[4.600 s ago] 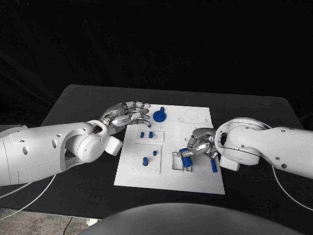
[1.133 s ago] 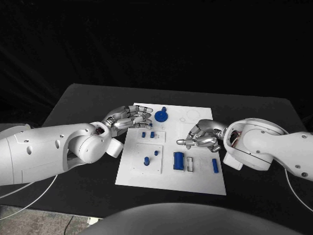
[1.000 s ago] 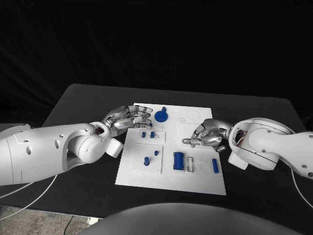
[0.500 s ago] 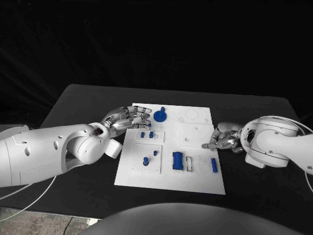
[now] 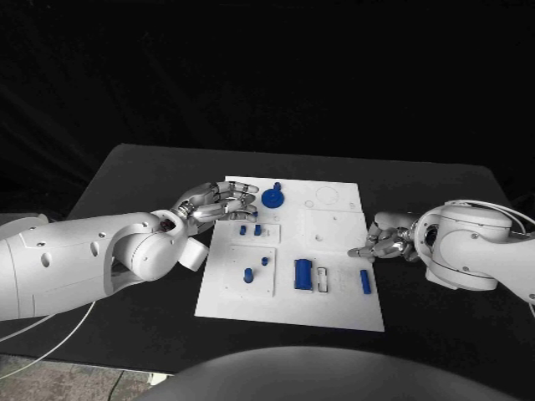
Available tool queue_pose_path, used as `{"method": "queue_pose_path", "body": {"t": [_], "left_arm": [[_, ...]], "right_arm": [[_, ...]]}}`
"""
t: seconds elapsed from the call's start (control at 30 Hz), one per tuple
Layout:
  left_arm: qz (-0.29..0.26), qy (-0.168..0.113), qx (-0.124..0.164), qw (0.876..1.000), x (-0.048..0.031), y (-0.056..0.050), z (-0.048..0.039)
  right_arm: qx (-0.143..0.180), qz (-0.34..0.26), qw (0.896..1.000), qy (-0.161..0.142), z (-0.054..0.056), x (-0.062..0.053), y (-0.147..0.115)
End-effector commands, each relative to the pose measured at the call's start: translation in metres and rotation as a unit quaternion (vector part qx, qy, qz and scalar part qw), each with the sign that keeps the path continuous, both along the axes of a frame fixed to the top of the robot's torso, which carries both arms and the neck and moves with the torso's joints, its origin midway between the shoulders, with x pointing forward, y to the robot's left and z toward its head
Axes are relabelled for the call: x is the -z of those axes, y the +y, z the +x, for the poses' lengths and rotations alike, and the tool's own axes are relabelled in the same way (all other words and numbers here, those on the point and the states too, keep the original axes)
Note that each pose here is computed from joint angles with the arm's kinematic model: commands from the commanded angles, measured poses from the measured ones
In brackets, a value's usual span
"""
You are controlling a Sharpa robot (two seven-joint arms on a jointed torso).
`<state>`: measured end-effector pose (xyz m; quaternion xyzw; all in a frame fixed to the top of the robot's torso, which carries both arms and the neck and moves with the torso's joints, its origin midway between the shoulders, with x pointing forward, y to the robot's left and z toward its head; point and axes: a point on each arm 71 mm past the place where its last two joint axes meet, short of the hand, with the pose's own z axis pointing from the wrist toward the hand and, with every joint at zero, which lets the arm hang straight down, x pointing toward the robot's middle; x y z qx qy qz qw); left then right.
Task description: Assemble the parts on the task board
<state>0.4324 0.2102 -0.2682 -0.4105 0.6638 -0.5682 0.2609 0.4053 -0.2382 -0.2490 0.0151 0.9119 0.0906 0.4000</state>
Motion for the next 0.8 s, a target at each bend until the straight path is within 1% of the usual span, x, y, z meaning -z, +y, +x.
{"method": "queue_pose_path", "body": {"t": [0.03,0.47,0.8], "left_arm": [[-0.008,0.001,0.009,1.0,-0.0003,-0.002,-0.0009],[-0.008,0.006,0.012,1.0,0.0017,-0.003,-0.0014],[-0.008,0.009,0.013,1.0,0.0035,-0.003,-0.0024]], "right_arm": [[-0.015,-0.036,0.999,0.001,-0.001,0.002,-0.002],[-0.021,-0.052,0.998,0.019,-0.005,0.01,-0.006],[-0.024,-0.049,0.998,0.03,-0.01,0.014,-0.004]]}}
